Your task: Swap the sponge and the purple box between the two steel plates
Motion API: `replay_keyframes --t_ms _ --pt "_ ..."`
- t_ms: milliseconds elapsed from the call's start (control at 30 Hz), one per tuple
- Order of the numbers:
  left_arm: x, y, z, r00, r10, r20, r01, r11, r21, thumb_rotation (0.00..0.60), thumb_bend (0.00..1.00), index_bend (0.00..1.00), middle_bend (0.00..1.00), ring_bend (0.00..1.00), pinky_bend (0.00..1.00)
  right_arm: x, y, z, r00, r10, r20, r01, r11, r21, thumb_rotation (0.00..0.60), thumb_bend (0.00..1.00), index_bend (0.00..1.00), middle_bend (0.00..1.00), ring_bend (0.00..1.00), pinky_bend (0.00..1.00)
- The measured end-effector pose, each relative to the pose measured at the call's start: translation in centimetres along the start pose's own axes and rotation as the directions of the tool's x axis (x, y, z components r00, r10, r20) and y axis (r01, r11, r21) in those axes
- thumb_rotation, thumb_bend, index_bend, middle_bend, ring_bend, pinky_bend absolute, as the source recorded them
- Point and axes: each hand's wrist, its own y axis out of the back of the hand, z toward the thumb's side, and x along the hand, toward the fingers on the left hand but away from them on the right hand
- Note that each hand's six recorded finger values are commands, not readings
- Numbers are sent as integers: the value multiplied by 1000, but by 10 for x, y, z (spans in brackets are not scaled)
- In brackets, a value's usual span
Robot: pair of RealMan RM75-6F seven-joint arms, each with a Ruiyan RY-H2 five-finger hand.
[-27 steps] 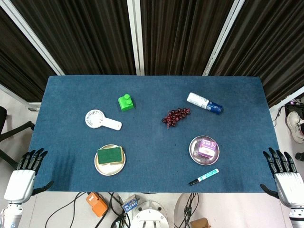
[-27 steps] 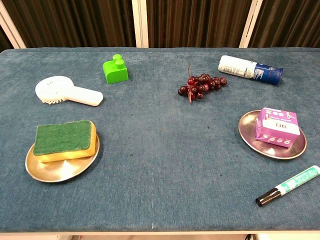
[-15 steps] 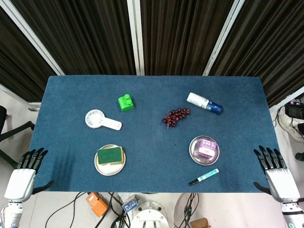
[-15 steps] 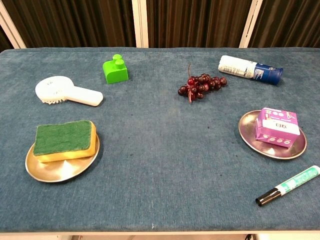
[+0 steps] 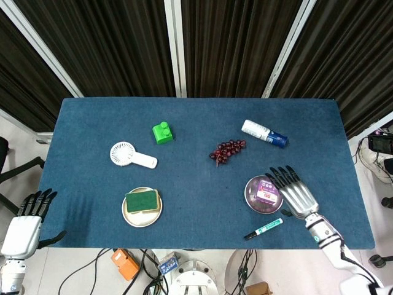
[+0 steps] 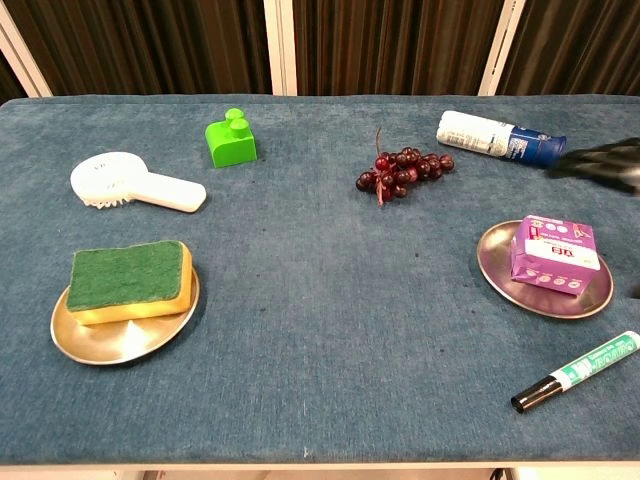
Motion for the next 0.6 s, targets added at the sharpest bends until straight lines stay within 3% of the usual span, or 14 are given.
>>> replay_keyframes --t_ms 100,200,333,500,600 --pt "0 1 -1 1000 2 -2 -2 1000 -2 600 92 78 40 0 68 -15 -3 9 1000 22 -7 -22 1000 15 600 208 65 95 10 107" --pt "-1 1 -1 1000 5 -1 -5 1000 -3 600 92 78 40 0 68 -24 -5 12 999 39 -5 -39 999 6 600 237 199 190 110 228" --pt "-2 2 -1 1000 8 0 -8 1000 -5 600 92 78 40 0 69 -31 -10 13 998 66 -2 -66 998 -7 600 252 301 240 196 346" --pt "-3 2 -1 1000 11 0 -11 1000 -6 600 92 78 40 0 68 -34 -12 10 998 64 5 -64 998 -26 600 292 570 469 455 578" --pt "-3 2 -1 1000 10 0 -10 1000 -6 600 92 78 40 0 68 -34 -9 7 999 38 16 -38 999 -29 600 312 660 545 535 652"
